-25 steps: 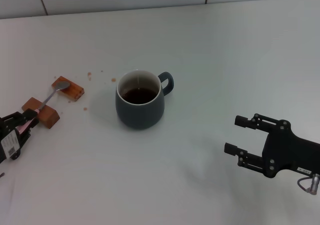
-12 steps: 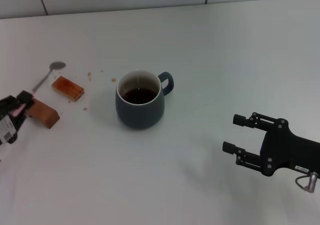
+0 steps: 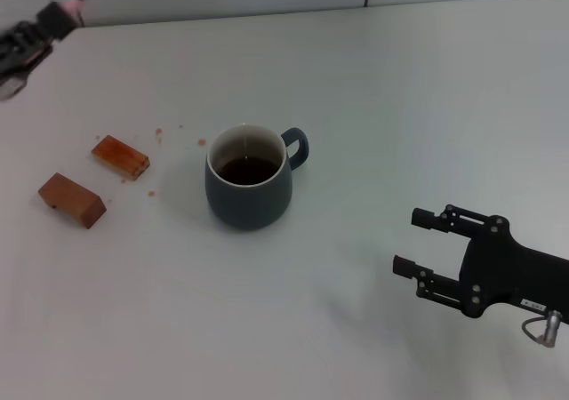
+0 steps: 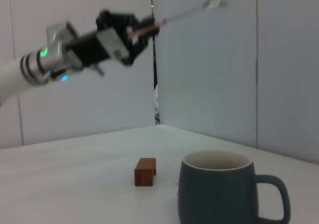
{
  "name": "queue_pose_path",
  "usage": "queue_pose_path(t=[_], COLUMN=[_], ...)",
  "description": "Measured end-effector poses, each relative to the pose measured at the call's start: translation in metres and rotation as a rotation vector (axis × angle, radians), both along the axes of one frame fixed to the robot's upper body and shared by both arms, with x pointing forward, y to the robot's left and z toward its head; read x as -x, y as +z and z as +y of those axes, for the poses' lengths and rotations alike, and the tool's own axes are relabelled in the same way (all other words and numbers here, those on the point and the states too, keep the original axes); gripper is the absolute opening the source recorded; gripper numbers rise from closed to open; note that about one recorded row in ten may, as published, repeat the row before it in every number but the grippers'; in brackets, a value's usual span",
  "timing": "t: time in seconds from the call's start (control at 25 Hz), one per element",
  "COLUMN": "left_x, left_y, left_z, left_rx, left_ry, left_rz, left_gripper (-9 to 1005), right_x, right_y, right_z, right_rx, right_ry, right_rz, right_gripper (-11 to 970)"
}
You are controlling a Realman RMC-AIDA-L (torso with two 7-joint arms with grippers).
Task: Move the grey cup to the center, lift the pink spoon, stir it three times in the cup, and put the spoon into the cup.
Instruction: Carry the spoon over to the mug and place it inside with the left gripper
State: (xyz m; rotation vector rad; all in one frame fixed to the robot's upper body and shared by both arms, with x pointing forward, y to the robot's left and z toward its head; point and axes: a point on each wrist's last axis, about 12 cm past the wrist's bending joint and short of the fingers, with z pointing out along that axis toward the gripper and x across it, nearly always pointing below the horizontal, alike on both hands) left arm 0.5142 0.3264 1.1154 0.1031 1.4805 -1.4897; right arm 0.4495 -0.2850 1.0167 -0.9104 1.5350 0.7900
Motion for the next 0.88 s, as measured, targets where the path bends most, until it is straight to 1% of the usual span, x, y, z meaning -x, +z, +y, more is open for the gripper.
queue_pose_path(t=[0.08,0.16,0.24,0.36,0.44,0.52,0.56,0.6,0.68,0.88], left_x=[-0.018,-0.032,-0.043,-0.051,-0.051,-0.049,-0.049,-0.049,-0.051,-0.054], left_y=[0.028,0.051,0.078,0.111,0.125,0.135,0.137,0.137,0.142,0.144], left_z=[-0.01,-0.021,-0.035,-0.057,-0.071,-0.085,-0.09,-0.09,-0.108,-0.125], left_rx=[-0.166,-0.318,-0.515,-0.78,-0.923,-1.064,-1.113,-1.113,-1.309,-1.48], left_ry=[-0.119,-0.218,-0.311,-0.394,-0.439,-0.484,-0.497,-0.497,-0.532,-0.56], left_rz=[-0.117,-0.201,-0.306,-0.457,-0.534,-0.591,-0.603,-0.603,-0.621,-0.623], left_gripper=[133,133,134,134,135,135,135,135,136,137], right_x=[0.001,0.003,0.005,0.009,0.011,0.014,0.014,0.015,0.017,0.02], right_y=[-0.001,-0.002,-0.003,-0.005,-0.006,-0.007,-0.007,-0.007,-0.008,-0.009], right_z=[0.0,0.002,0.003,0.002,0.002,0.001,0.0,0.0,0.0,-0.002], right_rx=[-0.002,-0.006,-0.012,-0.015,-0.016,-0.02,-0.022,-0.023,-0.025,-0.028], right_ry=[-0.001,0.0,-0.001,-0.005,-0.009,-0.014,-0.016,-0.018,-0.022,-0.031], right_rz=[0.004,0.008,0.014,0.024,0.028,0.032,0.033,0.034,0.038,0.042], right_gripper=[680,680,680,680,681,681,681,681,681,681])
